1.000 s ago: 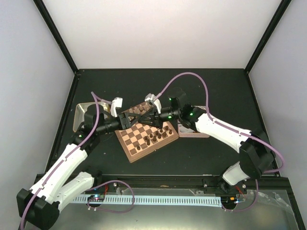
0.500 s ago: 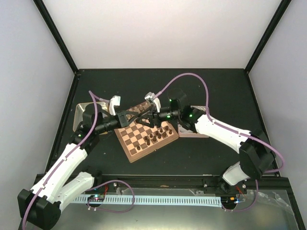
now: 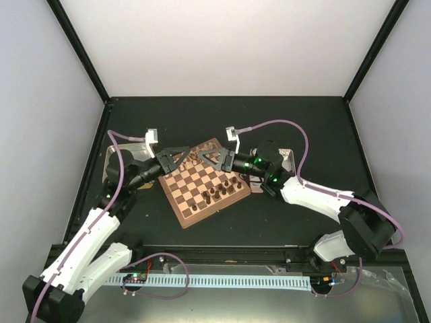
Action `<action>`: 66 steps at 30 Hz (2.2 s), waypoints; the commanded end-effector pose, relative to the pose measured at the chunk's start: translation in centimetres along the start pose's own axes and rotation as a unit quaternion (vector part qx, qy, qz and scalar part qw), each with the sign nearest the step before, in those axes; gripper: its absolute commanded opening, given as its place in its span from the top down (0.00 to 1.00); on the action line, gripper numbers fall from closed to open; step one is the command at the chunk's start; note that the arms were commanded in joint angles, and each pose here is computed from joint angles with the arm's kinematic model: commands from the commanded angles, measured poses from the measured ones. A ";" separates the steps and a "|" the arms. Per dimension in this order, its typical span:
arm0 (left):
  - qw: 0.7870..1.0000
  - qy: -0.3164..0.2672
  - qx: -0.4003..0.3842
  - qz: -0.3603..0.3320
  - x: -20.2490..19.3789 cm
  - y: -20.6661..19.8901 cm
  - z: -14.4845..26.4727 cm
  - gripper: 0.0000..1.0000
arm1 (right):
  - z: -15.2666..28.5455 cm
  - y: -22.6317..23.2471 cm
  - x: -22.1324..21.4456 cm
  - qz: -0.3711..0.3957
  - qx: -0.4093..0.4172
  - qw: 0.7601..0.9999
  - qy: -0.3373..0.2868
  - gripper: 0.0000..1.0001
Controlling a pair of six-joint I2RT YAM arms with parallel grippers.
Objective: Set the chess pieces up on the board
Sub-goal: Pick up the chess piece from the storage box, then place the chess piece on the chessboard.
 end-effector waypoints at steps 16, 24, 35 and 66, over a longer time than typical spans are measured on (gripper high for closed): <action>0.995 -0.076 -0.043 0.055 1.5 -1.0 0.6 0.98 | -0.9 0.6 0.7 -0.120 0.032 0.992 -0.037 0.52; 0.994 -0.076 -0.044 0.060 1.5 -0.9 0.6 0.98 | -1.2 1.1 0.8 -0.125 0.060 0.990 -0.034 0.73; 0.995 -0.071 -0.039 0.061 1.2 -0.4 0.5 0.98 | -1.4 1.6 1.3 -0.135 0.083 0.987 -0.039 0.90; 0.897 -0.226 0.336 -0.177 0.9 4.4 10.1 0.98 | -5.1 -6.1 -6.2 0.129 -0.450 0.786 0.404 0.99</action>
Point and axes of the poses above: each gripper's point midway between its finger pads, its own z axis back along the fingers, its own y axis along the line the jaws close on, x = y × z, the point moved 7 cm from there along z, back along the fingers, and after that the axes turned 4 degrees about z, right-handed, at the moved point
